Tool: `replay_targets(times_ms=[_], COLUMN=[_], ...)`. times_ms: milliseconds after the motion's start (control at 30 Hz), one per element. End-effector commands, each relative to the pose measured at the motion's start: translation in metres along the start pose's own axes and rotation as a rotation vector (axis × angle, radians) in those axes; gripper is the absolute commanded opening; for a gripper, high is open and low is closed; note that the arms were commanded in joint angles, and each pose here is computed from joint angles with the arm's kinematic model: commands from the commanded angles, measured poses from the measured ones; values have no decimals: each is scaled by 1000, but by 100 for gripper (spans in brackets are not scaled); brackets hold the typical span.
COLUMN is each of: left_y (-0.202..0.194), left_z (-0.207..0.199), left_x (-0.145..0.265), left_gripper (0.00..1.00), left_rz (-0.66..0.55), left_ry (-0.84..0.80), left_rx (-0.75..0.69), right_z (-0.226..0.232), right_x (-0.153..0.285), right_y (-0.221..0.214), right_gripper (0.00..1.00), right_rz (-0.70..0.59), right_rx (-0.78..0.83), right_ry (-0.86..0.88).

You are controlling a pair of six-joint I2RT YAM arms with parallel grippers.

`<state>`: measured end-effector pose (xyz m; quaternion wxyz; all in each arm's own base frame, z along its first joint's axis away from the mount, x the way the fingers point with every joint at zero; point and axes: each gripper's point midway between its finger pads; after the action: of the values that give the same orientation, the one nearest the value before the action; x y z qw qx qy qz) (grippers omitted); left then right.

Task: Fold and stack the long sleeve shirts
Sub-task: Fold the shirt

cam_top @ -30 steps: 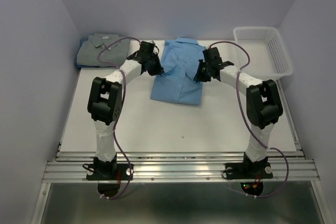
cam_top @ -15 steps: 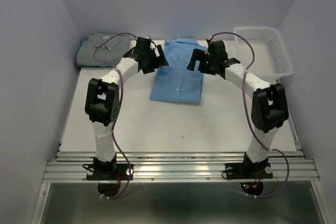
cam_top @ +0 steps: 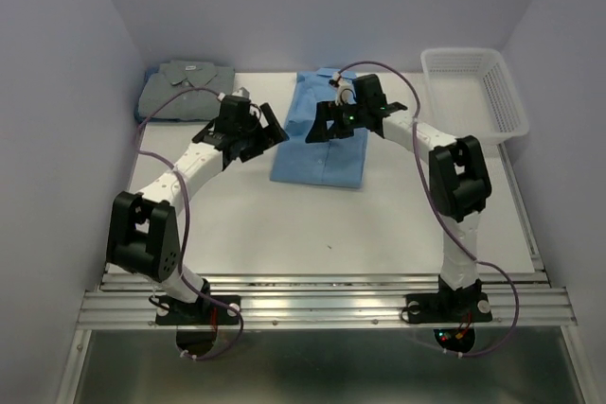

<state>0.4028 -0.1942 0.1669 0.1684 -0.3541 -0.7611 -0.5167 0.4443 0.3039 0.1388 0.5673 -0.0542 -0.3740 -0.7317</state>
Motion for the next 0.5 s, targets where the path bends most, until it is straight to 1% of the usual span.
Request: replay_targets(times_ms=[0,100,133,167,233,267,300,333,400,467], left_y=[-19,-40,-49,-61,-74,-80,-88,-90,-97,-100], left_z=[13,18,17,21,22,22,25,25,26,23], left_x=[23,36,38,40,43,43,45,48,49,52], left_gripper=[99,99,99,99,99,99,99,99,99,99], left_rz=[-33,-32,-17,-2,18,28,39,36,43,44], left_ry=[19,4,-8,-10,-16,-16,-13,-17,-19,-37], left_rx=[67,102,109,112,125,129,134,143,148,144], right_z=[28,19,-8,-5,-18,-36,-40,-35,-43,-50], right_x=[-31,-53,-71,-74,-85,-96,-100,-102,-111,-111], right_y=[-9,22,19,39,45,40,40,48,52,60], right_gripper=[100,100,100,100,100,100,100,100,100,100], right_rz=[71,-17,-15,-57,-70,-61,-58,-70,-82,-115], right_rx=[103,104,71,89,86,64,60,67,59,55], right_ry=[169,142,68,56,18,-19,-25,-14,-26,-69])
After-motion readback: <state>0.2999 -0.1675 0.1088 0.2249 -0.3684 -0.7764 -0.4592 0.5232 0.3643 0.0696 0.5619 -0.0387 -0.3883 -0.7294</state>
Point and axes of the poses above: each gripper's point midway between its finger pads, its own x axis back along the fingers, its own z axis along the line the jaws close on, y = z × x, and after that the axes turned 15 degrees about -x, right-handed
